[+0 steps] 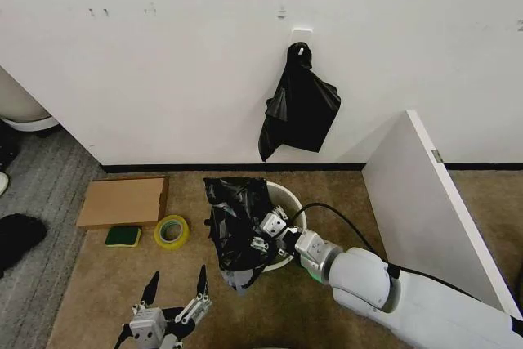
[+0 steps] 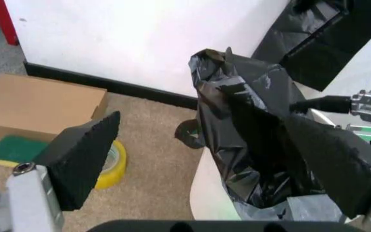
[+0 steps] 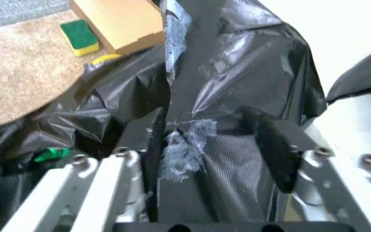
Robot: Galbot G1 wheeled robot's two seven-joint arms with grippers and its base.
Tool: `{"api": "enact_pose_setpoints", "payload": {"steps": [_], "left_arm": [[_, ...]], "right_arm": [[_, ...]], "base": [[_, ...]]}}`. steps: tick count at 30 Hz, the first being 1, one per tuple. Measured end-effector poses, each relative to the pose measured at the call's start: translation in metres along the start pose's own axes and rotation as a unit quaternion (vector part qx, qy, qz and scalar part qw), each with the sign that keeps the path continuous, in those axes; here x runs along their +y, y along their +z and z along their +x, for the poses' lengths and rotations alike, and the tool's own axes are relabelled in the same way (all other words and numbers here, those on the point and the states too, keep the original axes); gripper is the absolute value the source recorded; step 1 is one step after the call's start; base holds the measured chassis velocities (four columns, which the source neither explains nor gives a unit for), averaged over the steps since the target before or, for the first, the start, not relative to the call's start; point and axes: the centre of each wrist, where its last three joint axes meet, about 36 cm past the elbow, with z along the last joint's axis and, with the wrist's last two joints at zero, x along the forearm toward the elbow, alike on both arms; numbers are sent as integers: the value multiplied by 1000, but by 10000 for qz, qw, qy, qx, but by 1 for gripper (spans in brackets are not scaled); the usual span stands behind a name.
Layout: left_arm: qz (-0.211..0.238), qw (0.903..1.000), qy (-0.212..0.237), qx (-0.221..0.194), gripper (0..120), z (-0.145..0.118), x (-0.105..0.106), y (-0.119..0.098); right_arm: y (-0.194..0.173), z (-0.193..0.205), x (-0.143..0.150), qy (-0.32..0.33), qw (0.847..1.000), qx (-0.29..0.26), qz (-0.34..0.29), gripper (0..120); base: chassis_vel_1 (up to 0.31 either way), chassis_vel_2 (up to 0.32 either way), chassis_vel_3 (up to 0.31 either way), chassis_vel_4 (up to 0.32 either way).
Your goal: Place the garbage bag over the trash bin.
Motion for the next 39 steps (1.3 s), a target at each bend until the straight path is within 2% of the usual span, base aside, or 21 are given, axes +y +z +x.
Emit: {"api": "enact_pose_setpoints", "payload": {"steps": [5,6,8,10,13,18,23,26,29,30,32,34,39], "left_arm": [[7,10000,36,21,100,-3,-2,0],[3,10000,36,8,100,-4,-2,0],[3,10000,37,5,100,-5,-2,0],[2,10000,40,-4,100,-6,-3,0],[-1,10000,51,10,100,-6,-3,0],[-11,9999,111,75,100,-6,-4,-3],[11,9996,225,152,100,-11,-7,-10],[177,9989,322,282,100,-19,-9,-19],[478,9964,454,528,100,-33,-11,-37],[494,9960,480,568,100,-36,-11,-41],[492,9959,487,578,100,-38,-11,-42],[377,9965,474,581,100,-45,-8,-45],[271,9966,374,679,100,-46,-7,-46]], "right_arm": [[1,2,-2,56,10000,36,54,28],[1,2,-3,79,9999,46,60,21],[1,2,-3,86,9999,48,61,21],[1,2,-3,137,9999,49,63,10],[-1,2,-4,160,9999,29,52,0],[-2,2,-4,206,9998,11,9,0],[-6,5,-5,241,9992,-1,-326,0],[-13,9,-6,244,9976,-16,-653,0],[-24,14,-3,158,9918,-53,-1270,0],[-30,15,0,90,9872,-29,-1592,0],[-31,16,0,65,9856,-21,-1692,0],[-41,15,5,-100,9724,104,-2330,0],[-42,10,3,-118,9667,154,-2552,0]], "base": [[0,0,0,0],[0,0,0,0],[0,0,0,0],[0,0,0,0],[0,0,0,0],[0,0,0,0],[0,0,0,0],[0,0,0,0],[0,0,0,0],[0,0,0,0],[0,0,0,0],[0,0,0,0],[0,0,0,0]]}}
